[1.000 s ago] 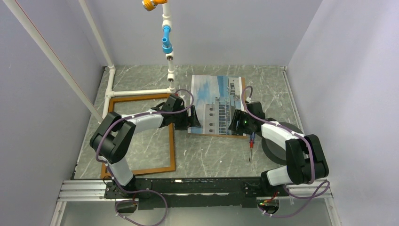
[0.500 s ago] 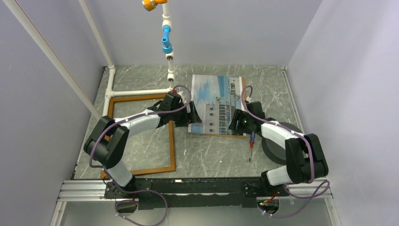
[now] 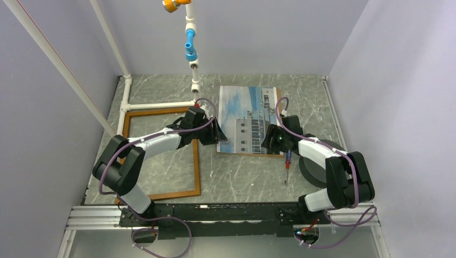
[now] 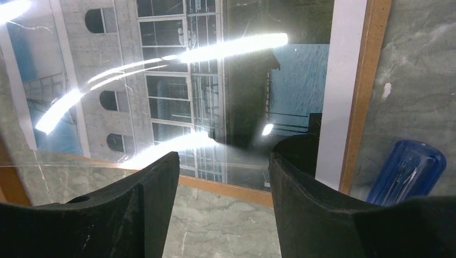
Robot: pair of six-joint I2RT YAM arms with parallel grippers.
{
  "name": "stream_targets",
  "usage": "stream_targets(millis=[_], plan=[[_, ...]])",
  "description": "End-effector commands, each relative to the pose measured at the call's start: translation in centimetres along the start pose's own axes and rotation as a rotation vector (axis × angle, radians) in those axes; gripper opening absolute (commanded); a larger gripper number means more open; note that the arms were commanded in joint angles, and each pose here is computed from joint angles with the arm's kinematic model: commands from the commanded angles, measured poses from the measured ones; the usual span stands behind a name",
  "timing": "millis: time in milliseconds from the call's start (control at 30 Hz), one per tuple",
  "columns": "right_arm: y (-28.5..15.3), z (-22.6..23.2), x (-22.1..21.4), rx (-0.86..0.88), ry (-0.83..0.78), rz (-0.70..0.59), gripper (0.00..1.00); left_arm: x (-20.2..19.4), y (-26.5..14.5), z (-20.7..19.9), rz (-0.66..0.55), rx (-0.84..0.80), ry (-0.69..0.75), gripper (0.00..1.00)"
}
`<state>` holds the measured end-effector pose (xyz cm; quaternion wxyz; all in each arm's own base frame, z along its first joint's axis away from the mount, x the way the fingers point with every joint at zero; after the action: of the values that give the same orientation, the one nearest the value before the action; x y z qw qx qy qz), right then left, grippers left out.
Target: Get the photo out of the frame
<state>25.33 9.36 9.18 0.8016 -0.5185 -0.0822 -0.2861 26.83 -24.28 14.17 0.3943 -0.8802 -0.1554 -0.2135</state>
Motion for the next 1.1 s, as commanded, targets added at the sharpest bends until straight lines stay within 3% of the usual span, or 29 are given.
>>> stream_targets(millis=[0,267,633,1000,1067], plan=[[0.2,-0.5,-0.7,-0.015,-0.005,0.043,0.64,0.6,-0.5,-1.1,-0.067,-0.082,-0.03,0.51],[0.1,-0.5,-0.7,-0.009,-0.008,0.038,0.63,0.4,-0.2,-0.6,-0.098,-0.109,-0.119,0.36],[0.1,-0.4,-0.7,-0.002,-0.013,0.04,0.64,0.0,0.6,-0.6,-0.153,-0.274,-0.23,0.31],[0.3,-0.4,-0.8,0.009,-0.019,0.053,0.65,-0.2,1.4,0.1,-0.123,-0.233,-0.264,0.33],[0.3,-0.3,-0.8,0.008,-0.02,0.059,0.65,-0.2,1.5,0.0,-0.121,-0.249,-0.27,0.3]])
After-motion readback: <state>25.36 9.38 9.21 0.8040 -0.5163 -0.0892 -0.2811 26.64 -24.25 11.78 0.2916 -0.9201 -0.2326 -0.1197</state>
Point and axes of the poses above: each gripper's point midway between its finger pads, its own y axis out along the fingers, its own z axis along the line the jaws close on, x = y × z, the point moved 8 cm from there along -y, back along the fingers, and after that the axes turned 9 degrees about y, right-handed, at the moved point
